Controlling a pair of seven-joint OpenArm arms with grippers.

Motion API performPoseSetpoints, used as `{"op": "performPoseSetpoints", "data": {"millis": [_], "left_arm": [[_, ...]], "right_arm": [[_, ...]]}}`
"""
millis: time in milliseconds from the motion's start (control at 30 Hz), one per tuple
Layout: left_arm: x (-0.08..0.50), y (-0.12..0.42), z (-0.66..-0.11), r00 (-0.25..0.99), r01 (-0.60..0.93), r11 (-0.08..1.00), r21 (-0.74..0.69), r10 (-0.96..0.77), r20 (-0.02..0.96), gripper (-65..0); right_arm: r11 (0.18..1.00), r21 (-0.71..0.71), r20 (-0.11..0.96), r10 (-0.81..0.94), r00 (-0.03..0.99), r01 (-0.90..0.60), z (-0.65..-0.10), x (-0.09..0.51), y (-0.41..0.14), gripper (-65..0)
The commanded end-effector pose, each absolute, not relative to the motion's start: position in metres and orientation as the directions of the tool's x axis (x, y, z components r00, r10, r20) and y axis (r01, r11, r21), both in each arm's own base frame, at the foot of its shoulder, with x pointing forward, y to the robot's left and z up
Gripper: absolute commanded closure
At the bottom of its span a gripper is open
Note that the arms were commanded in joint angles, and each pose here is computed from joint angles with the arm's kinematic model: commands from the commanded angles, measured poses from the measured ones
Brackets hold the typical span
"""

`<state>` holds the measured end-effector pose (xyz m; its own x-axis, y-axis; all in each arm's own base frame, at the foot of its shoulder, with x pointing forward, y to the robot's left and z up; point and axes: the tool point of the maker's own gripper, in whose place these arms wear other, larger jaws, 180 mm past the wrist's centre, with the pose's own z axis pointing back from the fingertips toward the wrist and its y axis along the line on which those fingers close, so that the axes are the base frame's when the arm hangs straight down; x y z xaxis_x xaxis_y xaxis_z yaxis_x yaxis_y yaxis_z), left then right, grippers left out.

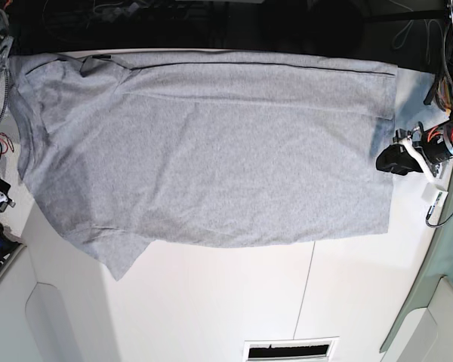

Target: Layout the t-shirt on the table in an organized manner, then fold the t-shirt properly

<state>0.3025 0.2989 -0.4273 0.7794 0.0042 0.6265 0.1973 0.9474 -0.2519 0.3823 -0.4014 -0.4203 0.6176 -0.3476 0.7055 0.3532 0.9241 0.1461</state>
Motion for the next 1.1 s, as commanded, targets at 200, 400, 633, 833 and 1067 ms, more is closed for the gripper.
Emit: {"op": "performPoseSetpoints", "data": {"millis": [200,400,633,833,1067], "left_arm": [[0.369,0.332,-0.417,0.733,0.038,0.968,-0.25,0.143,0.665,-32.1],[0.385,0.337,-0.438,0.71,-0.086,0.954,-0.286,0.26,0.654,-32.1],[0.39,0.319,-0.452,0.716,-0.101,0.942,-0.32,0.292,0.634,-32.0],[0.385,0.304,-0.461,0.753,-0.079,0.942,-0.327,0.271,0.599,-27.4],[0.384,0.304,-0.46,0.76,-0.069,0.942,-0.328,0.262,0.595,0.0]], "right_arm": [[0.926,0.256,0.669,-0.377,0.641,0.277,-0.434,0.375,-0.385,-27.0],[0.921,0.31,0.656,-0.386,0.648,0.235,-0.442,0.381,-0.356,-27.0],[0.915,0.363,0.645,-0.384,0.66,0.177,-0.448,0.391,-0.321,-27.0],[0.935,0.339,0.623,-0.304,0.72,0.102,-0.455,0.393,-0.295,-26.9],[0.957,0.29,0.649,-0.219,0.728,0.029,-0.447,0.402,-0.285,-8.9]]}}
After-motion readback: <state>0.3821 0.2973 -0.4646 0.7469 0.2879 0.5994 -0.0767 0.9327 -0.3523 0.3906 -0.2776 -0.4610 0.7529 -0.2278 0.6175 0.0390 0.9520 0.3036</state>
